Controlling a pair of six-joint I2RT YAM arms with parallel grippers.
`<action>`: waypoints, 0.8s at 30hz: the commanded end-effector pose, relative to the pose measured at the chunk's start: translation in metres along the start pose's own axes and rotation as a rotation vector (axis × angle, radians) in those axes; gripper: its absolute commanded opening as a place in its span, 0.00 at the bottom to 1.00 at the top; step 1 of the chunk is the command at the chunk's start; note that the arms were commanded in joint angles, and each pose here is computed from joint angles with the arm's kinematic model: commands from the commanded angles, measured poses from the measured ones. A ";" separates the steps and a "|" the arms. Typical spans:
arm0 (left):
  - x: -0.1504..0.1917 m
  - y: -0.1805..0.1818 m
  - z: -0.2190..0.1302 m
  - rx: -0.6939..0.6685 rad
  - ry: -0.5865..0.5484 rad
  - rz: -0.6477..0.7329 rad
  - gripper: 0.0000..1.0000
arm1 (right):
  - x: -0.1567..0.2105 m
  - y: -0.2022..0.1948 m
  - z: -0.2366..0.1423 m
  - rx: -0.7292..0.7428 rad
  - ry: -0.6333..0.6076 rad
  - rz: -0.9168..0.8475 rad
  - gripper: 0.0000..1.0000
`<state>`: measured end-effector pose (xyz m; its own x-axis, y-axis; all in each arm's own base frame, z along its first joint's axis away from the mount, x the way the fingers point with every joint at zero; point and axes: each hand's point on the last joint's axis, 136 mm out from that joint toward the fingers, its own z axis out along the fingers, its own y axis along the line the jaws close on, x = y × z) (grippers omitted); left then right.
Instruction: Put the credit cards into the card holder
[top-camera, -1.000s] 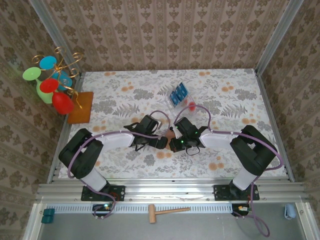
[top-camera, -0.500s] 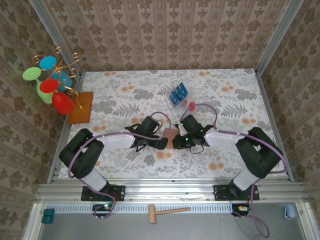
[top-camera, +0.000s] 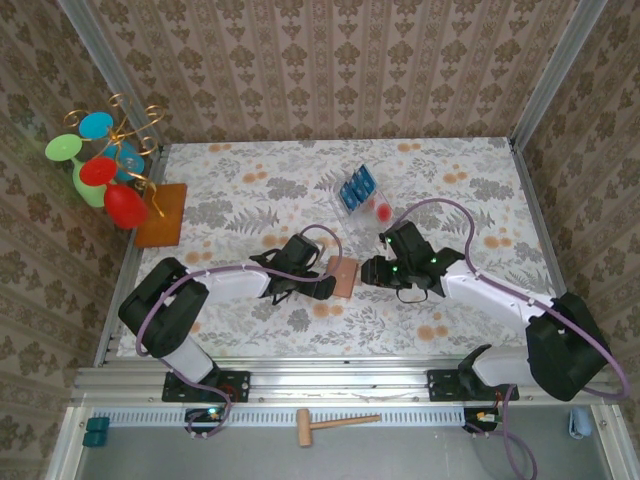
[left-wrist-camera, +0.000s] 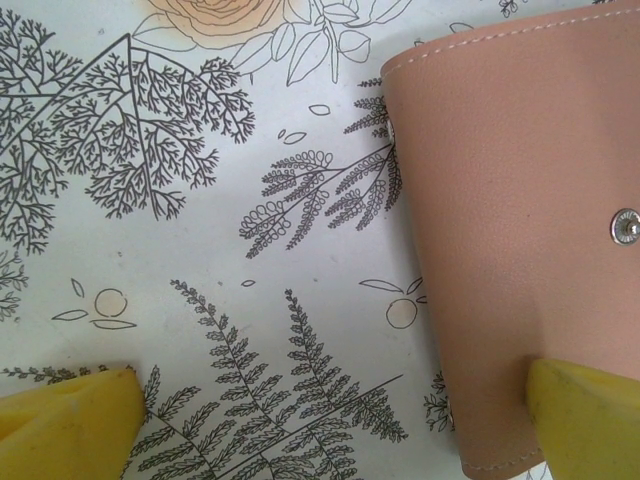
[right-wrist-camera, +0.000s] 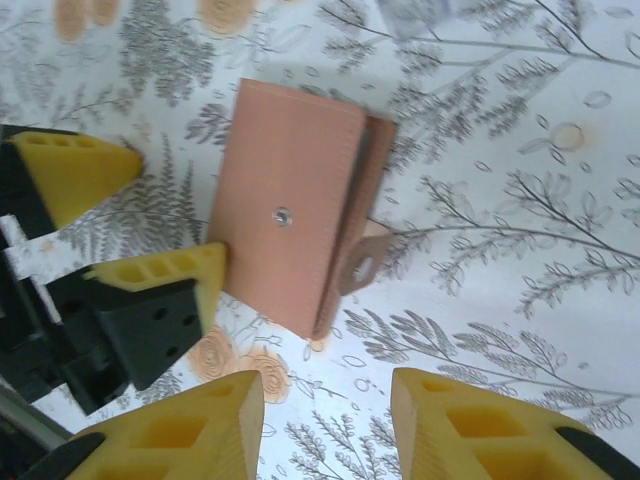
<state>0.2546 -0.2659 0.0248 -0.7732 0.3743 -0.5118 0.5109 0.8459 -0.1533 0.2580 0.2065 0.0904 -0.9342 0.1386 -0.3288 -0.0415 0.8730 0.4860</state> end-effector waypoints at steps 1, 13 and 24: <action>0.029 0.009 0.011 -0.030 0.081 -0.018 1.00 | 0.003 -0.015 0.005 0.090 0.027 0.067 0.39; 0.032 0.007 0.013 -0.021 0.083 -0.020 1.00 | -0.008 -0.001 0.025 0.090 0.047 0.043 0.38; 0.032 0.005 0.013 -0.015 0.080 -0.018 1.00 | -0.010 0.000 0.037 0.107 0.071 0.032 0.28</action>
<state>0.2549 -0.2665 0.0241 -0.7717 0.3639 -0.5216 0.5036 0.8505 -0.1518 0.2743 0.2212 0.0633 -0.9603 0.1316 -0.2460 0.0160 0.9064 0.4222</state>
